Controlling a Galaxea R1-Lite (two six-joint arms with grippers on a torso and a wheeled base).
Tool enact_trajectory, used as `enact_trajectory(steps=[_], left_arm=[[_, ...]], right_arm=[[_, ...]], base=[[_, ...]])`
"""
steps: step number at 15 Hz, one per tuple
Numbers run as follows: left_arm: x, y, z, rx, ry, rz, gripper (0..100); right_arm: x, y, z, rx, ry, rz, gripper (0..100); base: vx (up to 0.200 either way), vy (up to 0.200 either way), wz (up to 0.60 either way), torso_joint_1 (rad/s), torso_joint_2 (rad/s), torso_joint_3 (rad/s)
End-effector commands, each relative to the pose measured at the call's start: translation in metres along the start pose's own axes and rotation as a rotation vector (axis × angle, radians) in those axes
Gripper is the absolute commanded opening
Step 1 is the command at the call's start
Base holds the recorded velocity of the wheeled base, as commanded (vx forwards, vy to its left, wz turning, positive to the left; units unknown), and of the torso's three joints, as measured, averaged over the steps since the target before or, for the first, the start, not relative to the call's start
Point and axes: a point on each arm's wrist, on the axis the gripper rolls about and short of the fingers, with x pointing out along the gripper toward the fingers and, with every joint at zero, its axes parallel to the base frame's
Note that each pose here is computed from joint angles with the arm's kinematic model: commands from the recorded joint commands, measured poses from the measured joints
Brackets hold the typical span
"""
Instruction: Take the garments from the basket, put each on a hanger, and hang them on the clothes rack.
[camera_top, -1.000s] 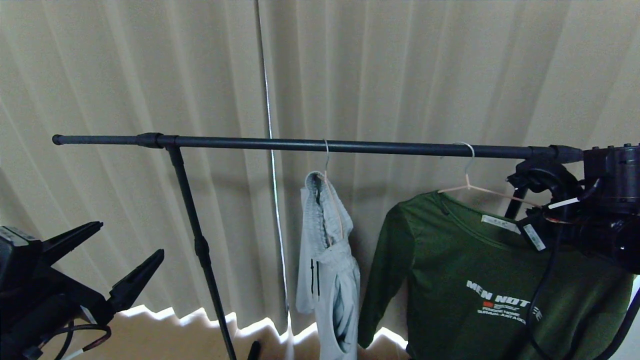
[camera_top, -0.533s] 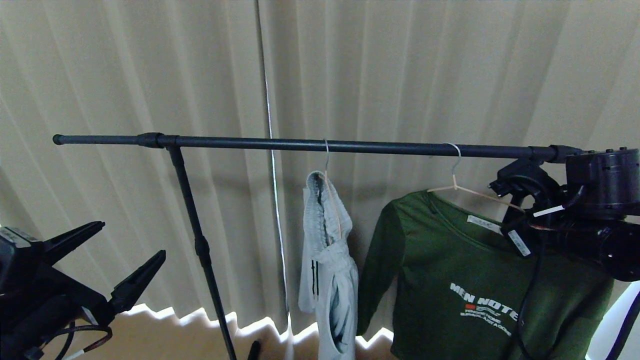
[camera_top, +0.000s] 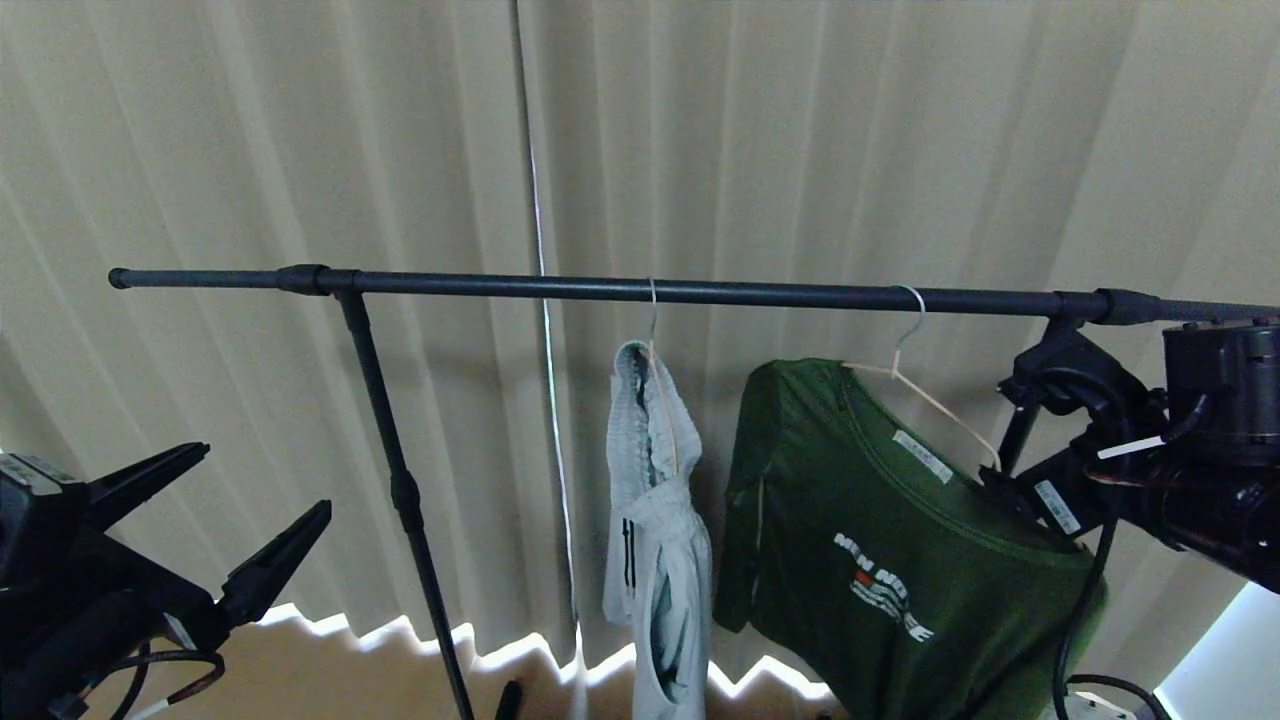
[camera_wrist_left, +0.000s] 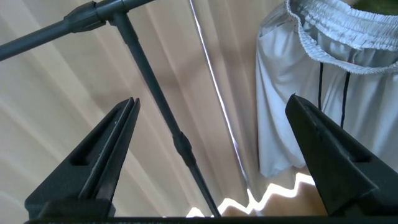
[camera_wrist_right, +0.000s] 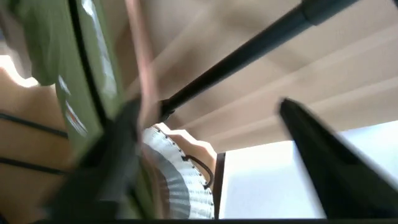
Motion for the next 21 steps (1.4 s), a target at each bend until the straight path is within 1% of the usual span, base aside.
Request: enact_trajectory(steps=[1,2,4,6,8,9,10,11,12,14,16,17,19,21], left_arm=[[0.000,0.000,0.000,0.000,0.001,0.002,100],[0.000,0.000,0.000,0.000,0.001,0.002,100],[0.000,0.001,0.000,0.003,-0.001,0.008,100],[-0.004,0.004,0.003,0.008,-0.020,0.038,100],[-0.015,0.009,0.011,0.017,-0.068,0.095,100],[-0.018,0.010,0.013,0.014,-0.082,0.107,100],[-0.028,0.011,0.018,-0.020,-0.113,0.140,100],[-0.038,0.012,0.020,-0.058,-0.120,0.172,100],[-0.048,0.011,0.022,-0.076,-0.121,0.197,100],[-0.072,0.001,0.019,-0.089,-0.086,0.216,100],[-0.099,-0.014,0.010,-0.095,-0.052,0.207,100],[-0.114,-0.024,0.001,-0.100,-0.024,0.195,100],[-0.130,-0.038,-0.016,-0.110,0.046,0.171,100],[-0.139,-0.046,-0.028,-0.125,0.092,0.158,100]], right_arm=[[-0.009,-0.002,-0.005,0.015,-0.047,0.018,100],[-0.012,-0.001,-0.008,0.026,-0.083,0.042,100],[-0.017,0.000,-0.016,0.040,-0.130,0.059,100],[-0.030,-0.004,-0.023,0.059,-0.172,0.044,100],[-0.052,-0.013,-0.032,0.086,-0.223,0.021,100],[-0.059,-0.016,-0.035,0.094,-0.239,0.013,100],[-0.079,-0.023,-0.043,0.118,-0.295,-0.011,100],[-0.094,-0.028,-0.051,0.134,-0.335,-0.028,100],[-0.107,-0.032,-0.059,0.141,-0.360,-0.039,100],[-0.135,-0.037,-0.084,0.142,-0.362,-0.040,100],[-0.157,-0.038,-0.112,0.126,-0.325,-0.024,100],[-0.166,-0.037,-0.126,0.117,-0.305,-0.016,100],[-0.174,-0.036,-0.141,0.112,-0.295,-0.012,100],[-0.177,-0.033,-0.152,0.105,-0.278,-0.008,100]], base=[[0.000,0.000,0.00,0.000,0.00,0.000],[0.000,0.000,0.00,0.000,0.00,0.000],[0.000,0.000,0.00,0.000,0.00,0.000],[0.000,0.000,0.00,0.000,0.00,0.000],[0.000,0.000,0.00,0.000,0.00,0.000],[0.000,0.000,0.00,0.000,0.00,0.000],[0.000,0.000,0.00,0.000,0.00,0.000],[0.000,0.000,0.00,0.000,0.00,0.000],[0.000,0.000,0.00,0.000,0.00,0.000],[0.000,0.000,0.00,0.000,0.00,0.000],[0.000,0.000,0.00,0.000,0.00,0.000],[0.000,0.000,0.00,0.000,0.00,0.000],[0.000,0.000,0.00,0.000,0.00,0.000],[0.000,0.000,0.00,0.000,0.00,0.000]])
